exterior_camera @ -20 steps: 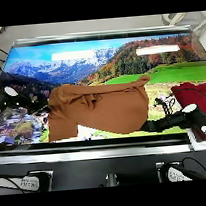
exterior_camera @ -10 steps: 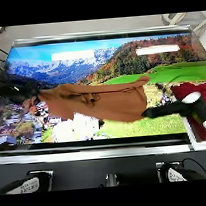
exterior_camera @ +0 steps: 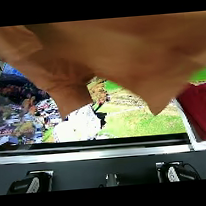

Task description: Fold the shirts.

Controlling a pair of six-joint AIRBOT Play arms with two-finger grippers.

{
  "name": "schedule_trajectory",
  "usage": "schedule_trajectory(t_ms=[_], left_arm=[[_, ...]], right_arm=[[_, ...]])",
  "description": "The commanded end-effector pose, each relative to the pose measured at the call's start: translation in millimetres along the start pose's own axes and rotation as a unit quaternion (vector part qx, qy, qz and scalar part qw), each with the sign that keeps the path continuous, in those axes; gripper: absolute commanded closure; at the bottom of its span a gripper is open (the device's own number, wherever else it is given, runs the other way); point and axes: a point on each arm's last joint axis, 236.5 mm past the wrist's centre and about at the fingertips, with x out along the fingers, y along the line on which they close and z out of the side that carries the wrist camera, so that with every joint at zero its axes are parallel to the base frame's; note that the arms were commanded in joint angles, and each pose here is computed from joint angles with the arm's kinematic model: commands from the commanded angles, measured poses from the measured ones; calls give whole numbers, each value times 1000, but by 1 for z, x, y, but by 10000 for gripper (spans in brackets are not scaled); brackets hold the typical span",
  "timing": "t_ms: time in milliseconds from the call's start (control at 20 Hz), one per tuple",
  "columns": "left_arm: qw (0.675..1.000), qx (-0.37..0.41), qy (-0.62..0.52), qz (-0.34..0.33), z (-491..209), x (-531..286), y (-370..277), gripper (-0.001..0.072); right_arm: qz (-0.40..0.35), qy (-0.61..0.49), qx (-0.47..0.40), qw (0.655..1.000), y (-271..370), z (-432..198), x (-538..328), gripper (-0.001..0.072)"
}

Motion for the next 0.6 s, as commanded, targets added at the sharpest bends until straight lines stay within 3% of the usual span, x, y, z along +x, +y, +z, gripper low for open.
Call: schedule_trajectory(t_ms=[0,200,300,550], left_arm=[[998,11,-62,-6,41,-47,-23,683],[999,29,-27,16,23,-38,-9,683],[998,32,41,36,-14,-18,10,683],[959,-15,269,91,-192,58,96,683]], right_arm=[[-49,-57,-29,997,-5,46,-55,695],[15,31,-18,999,16,1,-35,695],[63,122,37,990,29,-47,-13,695],[191,329,128,916,64,-184,75,696]])
